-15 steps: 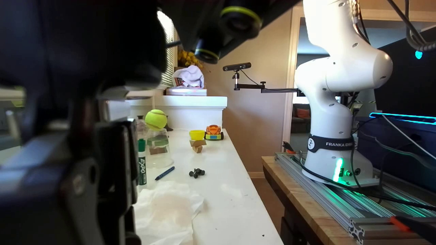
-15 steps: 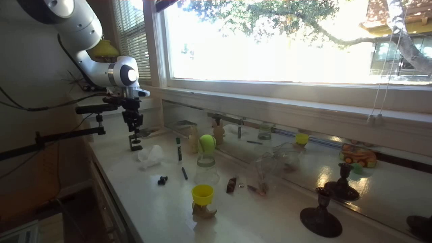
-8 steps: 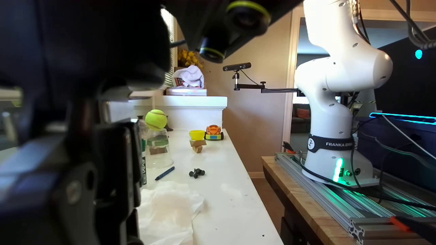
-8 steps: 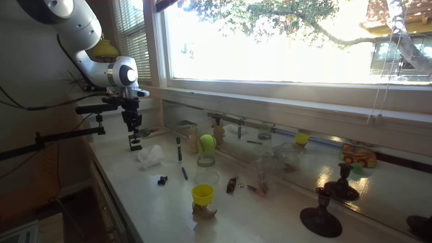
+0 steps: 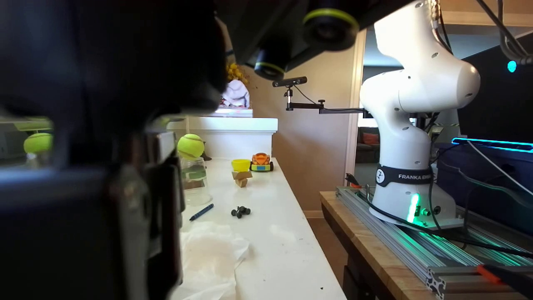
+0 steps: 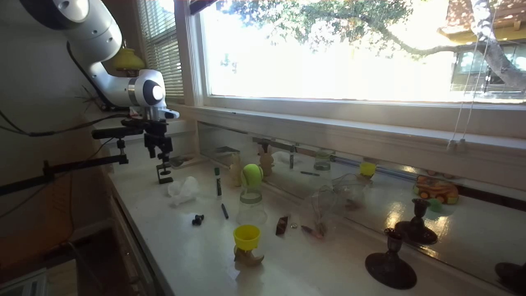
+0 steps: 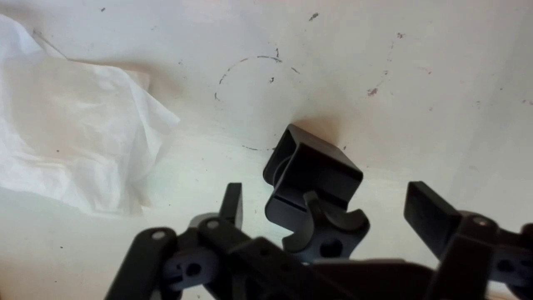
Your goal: Move the black object to the right then left.
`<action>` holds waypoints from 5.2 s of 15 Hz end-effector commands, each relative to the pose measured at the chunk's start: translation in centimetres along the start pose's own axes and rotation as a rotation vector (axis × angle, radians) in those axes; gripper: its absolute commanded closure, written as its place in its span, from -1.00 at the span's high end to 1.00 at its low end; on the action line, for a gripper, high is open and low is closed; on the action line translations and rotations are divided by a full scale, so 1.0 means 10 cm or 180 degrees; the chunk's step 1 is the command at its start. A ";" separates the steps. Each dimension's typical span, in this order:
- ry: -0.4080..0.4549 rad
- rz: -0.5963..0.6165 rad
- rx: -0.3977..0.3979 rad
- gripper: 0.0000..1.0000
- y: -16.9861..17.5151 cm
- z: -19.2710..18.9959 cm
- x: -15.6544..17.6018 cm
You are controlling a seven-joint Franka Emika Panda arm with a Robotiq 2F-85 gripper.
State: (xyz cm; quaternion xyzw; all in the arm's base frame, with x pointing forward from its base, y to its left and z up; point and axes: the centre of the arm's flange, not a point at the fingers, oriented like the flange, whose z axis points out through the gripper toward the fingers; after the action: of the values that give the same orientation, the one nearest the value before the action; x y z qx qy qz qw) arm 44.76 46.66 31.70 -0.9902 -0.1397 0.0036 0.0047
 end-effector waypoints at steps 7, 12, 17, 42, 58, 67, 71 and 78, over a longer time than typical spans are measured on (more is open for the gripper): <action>0.0041 -0.0483 0.0093 1.00 0.00 -0.48 -0.37; 0.0165 -0.0133 0.0261 1.00 -0.15 -1.16 -0.96; 0.0170 -0.0152 0.0267 1.00 -0.29 -1.24 -0.93; 0.0314 0.1976 -0.0252 1.00 0.30 -0.90 -1.44; 0.0830 0.3045 -0.0539 1.00 0.71 -1.22 -2.07; 0.0902 0.2856 -0.0455 1.00 1.05 -1.37 -2.21; 0.0957 0.2728 -0.0359 1.00 1.23 -1.63 -2.17; 0.0581 0.2417 0.0289 1.00 1.55 -2.00 -2.16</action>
State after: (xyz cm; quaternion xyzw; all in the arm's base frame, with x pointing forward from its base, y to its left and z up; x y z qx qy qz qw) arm 29.13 27.43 50.23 -0.9588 0.2596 -0.1146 0.0142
